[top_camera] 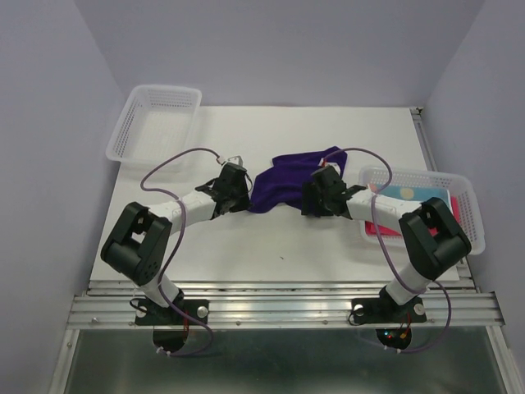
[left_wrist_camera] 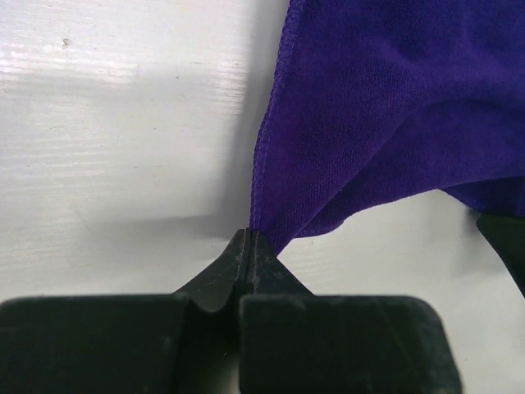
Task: Fold and stack the towels
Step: Flatten out the crumpled towel
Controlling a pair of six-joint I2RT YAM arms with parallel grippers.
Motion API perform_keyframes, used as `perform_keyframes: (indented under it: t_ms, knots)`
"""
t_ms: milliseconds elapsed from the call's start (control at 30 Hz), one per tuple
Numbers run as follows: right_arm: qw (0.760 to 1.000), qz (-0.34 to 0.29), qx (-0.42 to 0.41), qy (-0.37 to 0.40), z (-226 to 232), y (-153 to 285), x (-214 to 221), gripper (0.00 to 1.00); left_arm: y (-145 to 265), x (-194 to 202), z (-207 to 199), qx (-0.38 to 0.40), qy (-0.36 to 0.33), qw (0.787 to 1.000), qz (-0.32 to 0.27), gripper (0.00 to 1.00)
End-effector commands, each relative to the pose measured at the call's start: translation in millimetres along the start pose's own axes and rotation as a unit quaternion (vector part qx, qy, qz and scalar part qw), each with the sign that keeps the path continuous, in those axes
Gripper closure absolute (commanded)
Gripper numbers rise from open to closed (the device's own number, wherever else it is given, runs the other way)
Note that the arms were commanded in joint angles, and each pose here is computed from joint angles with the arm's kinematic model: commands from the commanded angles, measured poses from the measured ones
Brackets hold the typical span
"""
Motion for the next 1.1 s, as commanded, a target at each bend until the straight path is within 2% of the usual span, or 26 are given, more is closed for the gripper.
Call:
perform_keyframes:
  t_ms: [0, 67, 100, 167, 200, 267, 300, 367, 400, 567, 700, 867, 967, 1000, 1067]
  knots:
    - [0.999, -0.034, 0.009, -0.008, 17, -1, -11, 0.08, 7, -8, -7, 0.024, 0.007, 0.999, -0.027, 1.0]
    - [0.999, -0.035, 0.017, -0.004, 16, -3, -9, 0.14, 8, -11, -9, 0.031, 0.003, 0.999, -0.034, 1.0]
    - [0.999, -0.035, 0.019, -0.003, 15, -5, -9, 0.24, 8, -12, -9, 0.034, 0.004, 0.999, -0.038, 1.0]
    - [0.999, -0.034, 0.023, -0.003, 15, -7, -8, 0.37, 10, -14, -14, 0.057, 0.002, 0.998, -0.041, 1.0]
    - [0.999, -0.034, 0.019, -0.003, 16, -8, -8, 0.5, 11, -14, -16, 0.068, 0.001, 0.997, -0.039, 1.0]
    - [0.999, -0.03, 0.018, -0.002, 16, -9, -6, 0.63, 13, -19, -19, 0.079, 0.002, 0.996, -0.051, 1.0]
    - [0.999, -0.029, 0.02, 0.001, 15, -8, -5, 0.76, 14, -21, -20, 0.081, 0.004, 0.995, -0.055, 1.0]
    - [0.999, -0.037, 0.027, 0.006, 17, 1, -10, 0.89, 19, -28, -24, 0.092, 0.002, 0.994, -0.065, 1.0]
    - [0.998, -0.051, 0.021, 0.014, 19, 11, -16, 0.99, 22, -32, -26, 0.097, 0.002, 0.993, -0.073, 1.0]
    - [0.995, -0.094, -0.023, 0.038, 31, 59, -43, 0.99, 54, -60, -37, 0.129, 0.004, 0.982, -0.137, 1.0]
    - [0.985, -0.134, -0.09, 0.056, 43, 118, -72, 0.99, 109, -93, -44, 0.152, 0.016, 0.962, -0.226, 1.0]
    - [0.955, -0.204, -0.201, 0.079, 60, 202, -110, 0.99, 187, -132, -47, 0.166, 0.037, 0.928, -0.331, 1.0]
    - [0.939, -0.225, -0.242, 0.095, 66, 236, -122, 0.99, 223, -143, -42, 0.149, 0.05, 0.916, -0.37, 1.0]
    - [0.931, -0.242, -0.258, 0.095, 68, 256, -132, 0.99, 250, -150, -39, 0.149, 0.058, 0.901, -0.404, 1.0]
    - [0.917, -0.252, -0.291, 0.109, 72, 279, -138, 0.99, 279, -155, -38, 0.159, 0.058, 0.885, -0.434, 1.0]
Point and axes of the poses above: each gripper's point midway between its finger pads, its own y axis back along the fingers, its own z axis along the line the jaws close on, x = y × z, the point moved 8 cm from there along y, back along the fingers, and after that the axes turned 14 degrees about -y, right-handed, at the moved point
